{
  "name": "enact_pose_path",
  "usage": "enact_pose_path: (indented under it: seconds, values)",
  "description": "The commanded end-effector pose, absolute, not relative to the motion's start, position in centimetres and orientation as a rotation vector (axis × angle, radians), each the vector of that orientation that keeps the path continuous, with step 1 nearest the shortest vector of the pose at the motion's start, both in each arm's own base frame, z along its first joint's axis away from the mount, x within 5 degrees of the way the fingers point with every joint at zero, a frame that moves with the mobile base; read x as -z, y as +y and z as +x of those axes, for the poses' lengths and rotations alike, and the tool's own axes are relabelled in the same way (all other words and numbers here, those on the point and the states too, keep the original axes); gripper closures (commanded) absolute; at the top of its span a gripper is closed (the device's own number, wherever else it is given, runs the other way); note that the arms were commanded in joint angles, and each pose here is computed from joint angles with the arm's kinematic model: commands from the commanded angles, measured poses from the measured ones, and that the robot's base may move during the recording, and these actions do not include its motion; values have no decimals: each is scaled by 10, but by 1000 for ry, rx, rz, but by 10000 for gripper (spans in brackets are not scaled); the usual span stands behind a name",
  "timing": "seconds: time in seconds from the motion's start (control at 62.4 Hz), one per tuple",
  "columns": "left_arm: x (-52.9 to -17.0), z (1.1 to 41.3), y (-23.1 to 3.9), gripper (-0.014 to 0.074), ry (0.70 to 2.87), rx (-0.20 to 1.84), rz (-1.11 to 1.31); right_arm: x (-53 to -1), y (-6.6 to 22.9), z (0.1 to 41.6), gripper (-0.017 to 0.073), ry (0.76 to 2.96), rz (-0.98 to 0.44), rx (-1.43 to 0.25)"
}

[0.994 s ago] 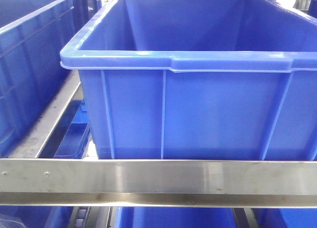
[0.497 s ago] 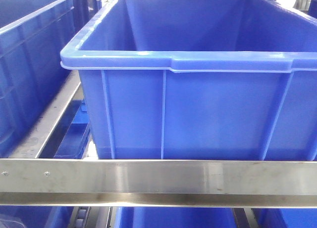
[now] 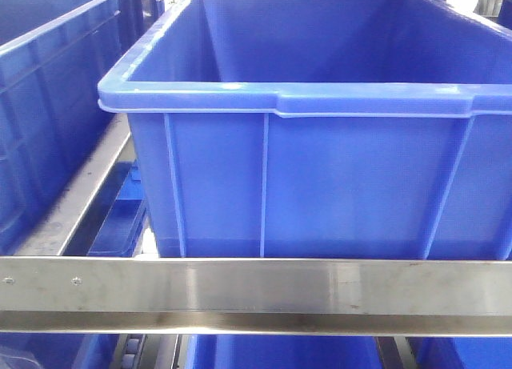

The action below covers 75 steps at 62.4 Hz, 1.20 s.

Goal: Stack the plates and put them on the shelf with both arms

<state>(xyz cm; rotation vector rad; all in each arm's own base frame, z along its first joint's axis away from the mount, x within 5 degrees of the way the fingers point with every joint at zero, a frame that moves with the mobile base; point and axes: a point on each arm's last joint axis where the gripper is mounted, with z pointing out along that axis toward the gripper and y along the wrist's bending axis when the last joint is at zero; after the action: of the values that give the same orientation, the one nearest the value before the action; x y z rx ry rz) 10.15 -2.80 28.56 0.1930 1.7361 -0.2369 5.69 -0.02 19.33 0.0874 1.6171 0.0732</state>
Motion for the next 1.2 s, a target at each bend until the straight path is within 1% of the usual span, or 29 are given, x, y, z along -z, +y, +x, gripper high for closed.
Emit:
enact_pose_path:
  seconds: [0.0,0.192,0.289,0.385,0.449,0.561,0.834,0.898,1.186]
  values:
    - [-303,103,-28,510,1625,244,167,-208,-1,54,503,1490,84,-65]
    - [-302,104,-28,510,1628,244,168,-208,-1,54,503,1490,84,-65]
    - [-306,98,-25,510,1592,184,207,-208,-1,54,503,1490,84,-65]
    - [-302,90,-19,510,1568,149,170,-208,-1,54,503,1490,84,-65]
    - [-293,84,-13,510,1560,112,132,-208,-1,54,503,1490,84,-65]
    - [-267,73,-5,510,1551,38,58,-208,-1,54,503,1490,84,-65]
    - [-205,56,-1,510,1480,9,24,-208,-1,54,503,1490,84,-65]
    - [-203,56,-1,510,1508,10,26,-208,-1,54,503,1491,84,-65]
    - [-203,56,-4,510,1499,45,59,-208,-1,54,503,1494,84,-65]
